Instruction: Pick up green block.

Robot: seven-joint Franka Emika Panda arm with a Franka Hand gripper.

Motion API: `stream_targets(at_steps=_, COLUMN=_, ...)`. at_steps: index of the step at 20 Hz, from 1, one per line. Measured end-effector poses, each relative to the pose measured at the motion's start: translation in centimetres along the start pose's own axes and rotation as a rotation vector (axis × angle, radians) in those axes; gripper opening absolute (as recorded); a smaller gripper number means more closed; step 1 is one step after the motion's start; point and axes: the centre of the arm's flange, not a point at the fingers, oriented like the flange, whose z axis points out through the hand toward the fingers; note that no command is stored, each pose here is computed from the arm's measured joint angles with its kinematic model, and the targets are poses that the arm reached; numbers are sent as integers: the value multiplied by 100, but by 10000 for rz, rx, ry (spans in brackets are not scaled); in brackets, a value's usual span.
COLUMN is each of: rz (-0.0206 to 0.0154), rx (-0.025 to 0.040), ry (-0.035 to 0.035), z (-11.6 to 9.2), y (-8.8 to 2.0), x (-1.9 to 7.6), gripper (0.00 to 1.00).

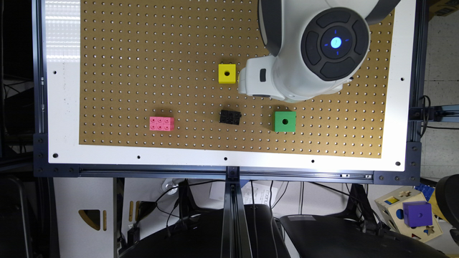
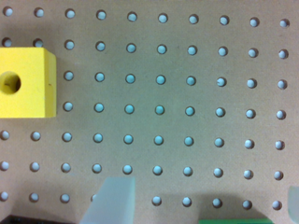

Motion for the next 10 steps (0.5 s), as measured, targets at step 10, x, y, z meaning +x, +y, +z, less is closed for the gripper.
stream_targets(at_steps=10, rz=-32, rx=230, ry=115, z=-84, y=-112, x=41, gripper=100)
